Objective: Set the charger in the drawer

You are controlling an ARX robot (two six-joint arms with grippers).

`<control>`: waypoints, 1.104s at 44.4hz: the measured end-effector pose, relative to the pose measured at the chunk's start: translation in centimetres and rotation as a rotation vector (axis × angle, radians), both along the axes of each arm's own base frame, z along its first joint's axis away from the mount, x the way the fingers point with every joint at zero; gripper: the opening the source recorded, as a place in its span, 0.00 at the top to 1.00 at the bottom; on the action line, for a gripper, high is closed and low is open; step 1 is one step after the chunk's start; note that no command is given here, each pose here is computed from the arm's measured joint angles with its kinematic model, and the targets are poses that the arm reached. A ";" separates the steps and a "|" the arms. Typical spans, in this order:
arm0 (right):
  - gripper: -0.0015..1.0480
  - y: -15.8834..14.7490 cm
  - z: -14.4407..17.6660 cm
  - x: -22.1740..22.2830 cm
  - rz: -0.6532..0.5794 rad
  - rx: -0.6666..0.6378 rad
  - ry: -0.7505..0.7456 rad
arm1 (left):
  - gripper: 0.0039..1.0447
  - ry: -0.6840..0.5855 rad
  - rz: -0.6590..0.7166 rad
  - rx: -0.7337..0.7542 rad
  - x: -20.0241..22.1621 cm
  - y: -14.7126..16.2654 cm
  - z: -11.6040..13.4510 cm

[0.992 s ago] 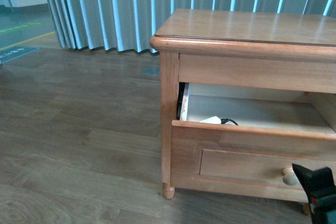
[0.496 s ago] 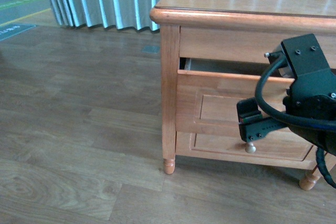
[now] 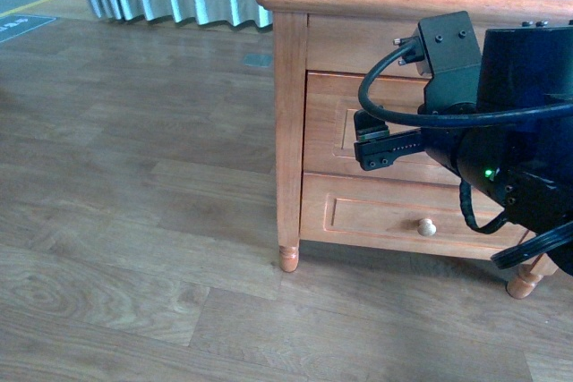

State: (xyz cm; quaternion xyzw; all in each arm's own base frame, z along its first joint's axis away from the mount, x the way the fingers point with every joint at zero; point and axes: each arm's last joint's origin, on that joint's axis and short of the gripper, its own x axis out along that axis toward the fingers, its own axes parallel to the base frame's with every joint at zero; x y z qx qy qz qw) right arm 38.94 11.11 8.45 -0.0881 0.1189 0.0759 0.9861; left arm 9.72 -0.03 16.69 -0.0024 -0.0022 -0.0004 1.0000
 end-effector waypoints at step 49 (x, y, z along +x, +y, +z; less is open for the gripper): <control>0.08 -5.8 6.4 -11.4 0.015 0.123 -0.037 | 0.06 0.000 0.000 0.000 0.0 0.0 0.0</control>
